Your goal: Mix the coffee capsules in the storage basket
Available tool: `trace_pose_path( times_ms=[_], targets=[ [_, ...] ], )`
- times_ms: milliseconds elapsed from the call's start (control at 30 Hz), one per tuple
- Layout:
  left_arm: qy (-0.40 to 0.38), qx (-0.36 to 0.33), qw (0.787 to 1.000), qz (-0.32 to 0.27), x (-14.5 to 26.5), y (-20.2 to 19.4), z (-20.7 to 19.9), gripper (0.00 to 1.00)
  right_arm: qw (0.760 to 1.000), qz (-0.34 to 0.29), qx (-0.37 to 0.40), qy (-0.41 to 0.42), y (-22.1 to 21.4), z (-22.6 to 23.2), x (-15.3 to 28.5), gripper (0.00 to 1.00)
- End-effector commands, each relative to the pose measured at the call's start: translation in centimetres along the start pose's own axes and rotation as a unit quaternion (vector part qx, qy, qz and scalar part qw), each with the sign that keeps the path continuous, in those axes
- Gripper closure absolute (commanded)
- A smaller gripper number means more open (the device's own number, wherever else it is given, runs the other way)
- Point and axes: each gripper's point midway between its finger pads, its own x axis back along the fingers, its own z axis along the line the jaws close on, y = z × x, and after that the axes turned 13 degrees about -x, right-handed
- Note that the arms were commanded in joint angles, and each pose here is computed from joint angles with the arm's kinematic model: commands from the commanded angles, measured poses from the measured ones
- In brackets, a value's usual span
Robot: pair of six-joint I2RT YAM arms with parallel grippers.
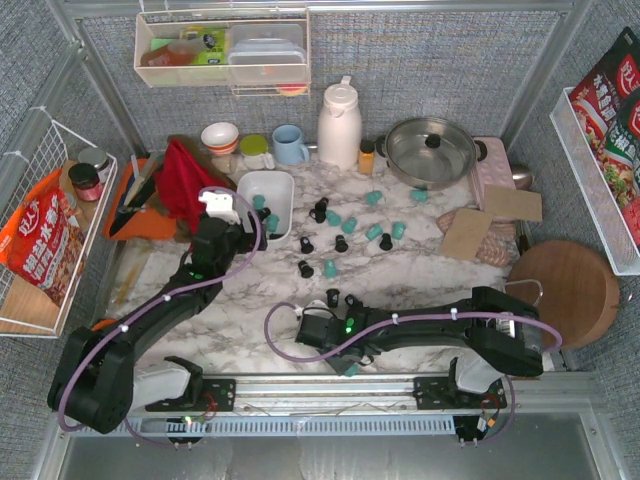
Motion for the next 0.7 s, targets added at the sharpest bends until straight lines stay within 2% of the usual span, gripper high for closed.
trace_pose_path(
  times_ms=[0,200,367,533,667],
  targets=[
    [-0.009,0.006,1.000,-0.011,-0.2,0.6,-0.3,0.01,1.000,-0.002,-0.002,-0.002,0.0,-0.1,0.1,0.65],
    [-0.015,0.005,1.000,-0.012,-0.2,0.7,-0.6,0.01,0.999,-0.034,-0.014,0.015,1.6,-0.2,1.6,0.69],
    [-0.077,-0.015,0.996,-0.043,-0.1,1.0,-2.6,0.01,0.989,-0.117,-0.074,0.053,6.2,-2.4,4.6,0.71],
    [-0.169,-0.025,0.981,-0.094,0.7,1.6,-5.8,0.01,0.951,-0.238,-0.167,0.099,11.3,-6.7,8.4,0.72],
    [-0.241,-0.061,0.959,-0.133,1.5,2.0,-9.1,0.01,0.904,-0.341,-0.230,0.117,14.7,-10.5,11.5,0.72]
  ],
)
